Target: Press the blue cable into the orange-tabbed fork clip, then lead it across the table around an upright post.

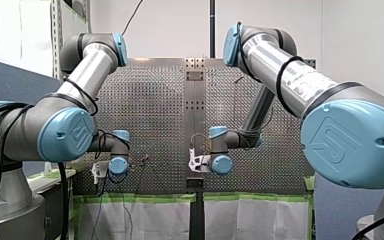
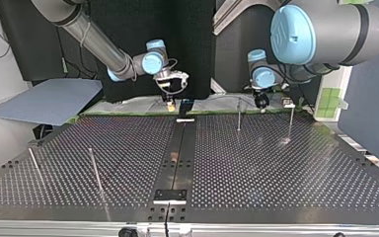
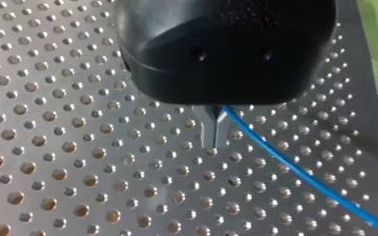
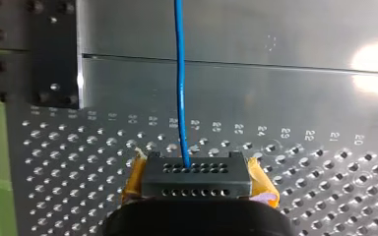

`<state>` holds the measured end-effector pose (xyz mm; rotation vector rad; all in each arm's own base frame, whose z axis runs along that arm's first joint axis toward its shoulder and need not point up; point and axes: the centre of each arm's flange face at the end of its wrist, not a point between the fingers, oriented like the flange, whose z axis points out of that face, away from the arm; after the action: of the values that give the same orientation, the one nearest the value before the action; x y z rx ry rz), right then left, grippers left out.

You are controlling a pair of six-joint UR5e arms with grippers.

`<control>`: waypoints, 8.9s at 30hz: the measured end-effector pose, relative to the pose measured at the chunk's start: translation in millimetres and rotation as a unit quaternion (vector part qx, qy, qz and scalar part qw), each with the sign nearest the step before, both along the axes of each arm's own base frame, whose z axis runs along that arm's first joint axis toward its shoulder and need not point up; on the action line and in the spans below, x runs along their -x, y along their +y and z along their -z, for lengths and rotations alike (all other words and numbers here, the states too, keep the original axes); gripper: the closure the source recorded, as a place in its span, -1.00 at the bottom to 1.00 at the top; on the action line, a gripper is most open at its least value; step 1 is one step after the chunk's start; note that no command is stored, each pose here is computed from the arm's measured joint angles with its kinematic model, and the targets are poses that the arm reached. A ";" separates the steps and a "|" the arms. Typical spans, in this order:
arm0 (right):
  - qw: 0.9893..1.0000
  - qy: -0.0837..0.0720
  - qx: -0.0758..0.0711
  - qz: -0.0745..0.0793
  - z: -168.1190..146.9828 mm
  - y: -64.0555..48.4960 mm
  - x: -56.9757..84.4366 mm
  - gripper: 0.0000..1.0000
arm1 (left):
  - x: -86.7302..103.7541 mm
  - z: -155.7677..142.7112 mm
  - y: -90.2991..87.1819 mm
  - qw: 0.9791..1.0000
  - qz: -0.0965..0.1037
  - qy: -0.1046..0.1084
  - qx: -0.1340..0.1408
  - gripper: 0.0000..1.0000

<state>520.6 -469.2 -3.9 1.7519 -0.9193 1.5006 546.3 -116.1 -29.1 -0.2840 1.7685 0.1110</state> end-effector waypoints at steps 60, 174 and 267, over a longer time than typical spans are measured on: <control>0.999 0.001 0.001 0.037 -22.5 -48.4 14.4 1.00 | 4.4 -16.7 3.7 0.993 0.052 0.105 0.018 -1.00; 0.999 -0.001 -0.004 0.034 -22.0 -47.3 14.1 1.00 | 118.7 -82.0 -116.8 0.971 0.221 0.024 0.085 -1.00; 1.000 0.002 -0.006 0.030 -21.2 -44.7 12.6 1.00 | 45.2 -26.0 -133.7 0.988 0.152 -0.014 -0.005 -1.00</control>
<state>508.1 -513.9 17.4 1.7202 -0.9728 1.4565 501.1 -249.8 -3.1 -0.0056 1.7611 -0.1021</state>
